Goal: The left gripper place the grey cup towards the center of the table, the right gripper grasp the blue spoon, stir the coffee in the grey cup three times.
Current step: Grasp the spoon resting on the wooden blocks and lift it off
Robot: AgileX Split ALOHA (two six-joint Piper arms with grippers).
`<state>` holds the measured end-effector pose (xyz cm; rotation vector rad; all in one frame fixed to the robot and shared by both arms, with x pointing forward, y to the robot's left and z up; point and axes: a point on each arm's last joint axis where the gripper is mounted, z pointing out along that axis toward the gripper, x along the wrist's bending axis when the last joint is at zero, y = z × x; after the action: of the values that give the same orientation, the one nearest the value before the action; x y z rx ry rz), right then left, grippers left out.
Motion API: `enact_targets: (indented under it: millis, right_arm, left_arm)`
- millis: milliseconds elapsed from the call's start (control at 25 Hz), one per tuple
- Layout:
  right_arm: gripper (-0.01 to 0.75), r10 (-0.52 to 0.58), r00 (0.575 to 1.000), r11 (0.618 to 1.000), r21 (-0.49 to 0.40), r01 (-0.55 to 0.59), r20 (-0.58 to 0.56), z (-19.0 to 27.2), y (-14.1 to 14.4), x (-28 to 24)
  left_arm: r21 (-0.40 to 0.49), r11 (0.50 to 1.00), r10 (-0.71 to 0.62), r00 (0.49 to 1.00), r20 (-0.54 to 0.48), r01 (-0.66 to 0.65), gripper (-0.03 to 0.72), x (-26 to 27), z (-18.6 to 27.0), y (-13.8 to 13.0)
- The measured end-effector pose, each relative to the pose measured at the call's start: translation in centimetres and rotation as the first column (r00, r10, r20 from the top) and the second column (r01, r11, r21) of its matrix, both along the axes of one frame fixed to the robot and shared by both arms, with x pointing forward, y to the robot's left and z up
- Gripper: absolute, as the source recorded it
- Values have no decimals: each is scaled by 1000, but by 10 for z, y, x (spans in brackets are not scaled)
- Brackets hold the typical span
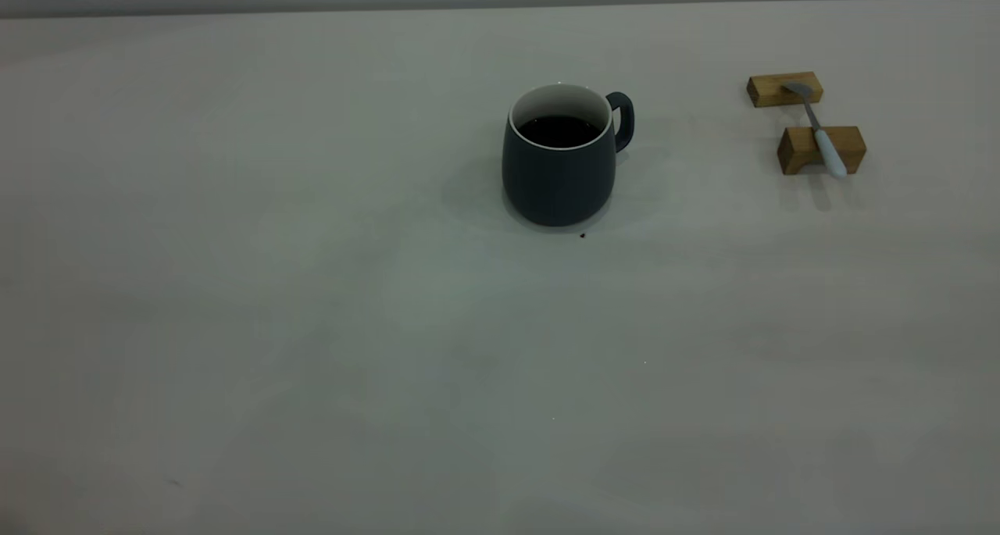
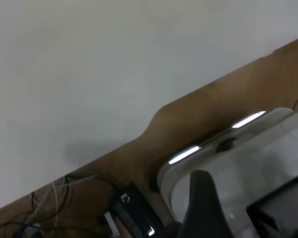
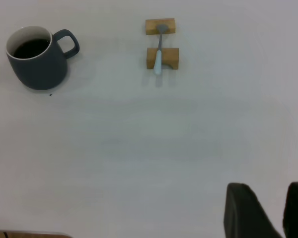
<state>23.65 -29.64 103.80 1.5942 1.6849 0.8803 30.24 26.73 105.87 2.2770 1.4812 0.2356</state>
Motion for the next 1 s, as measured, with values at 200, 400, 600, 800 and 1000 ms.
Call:
enact_targets:
  millis: [200, 400, 600, 800, 1000]
  right_arm:
    - [238, 0, 1000, 1000, 0, 0, 0, 0, 0, 0]
    - [238, 0, 1000, 1000, 0, 0, 0, 0, 0, 0]
    - [238, 0, 1000, 1000, 0, 0, 0, 0, 0, 0]
    - [238, 0, 1000, 1000, 0, 0, 0, 0, 0, 0]
    - [238, 0, 1000, 1000, 0, 0, 0, 0, 0, 0]
  left_arm:
    - [42, 999, 12, 997, 73, -15, 585, -12, -23, 11]
    - [61, 998, 20, 996, 92, -26, 585, -19, -25, 16]
    - [60, 998, 30, 995, 99, -36, 585, -30, -25, 21]
    - [21, 990, 131, 973, 191, -137, 585, -44, -22, 28]
    - [-33, 945, 320, 892, 319, -326, 585, -64, -21, 34]
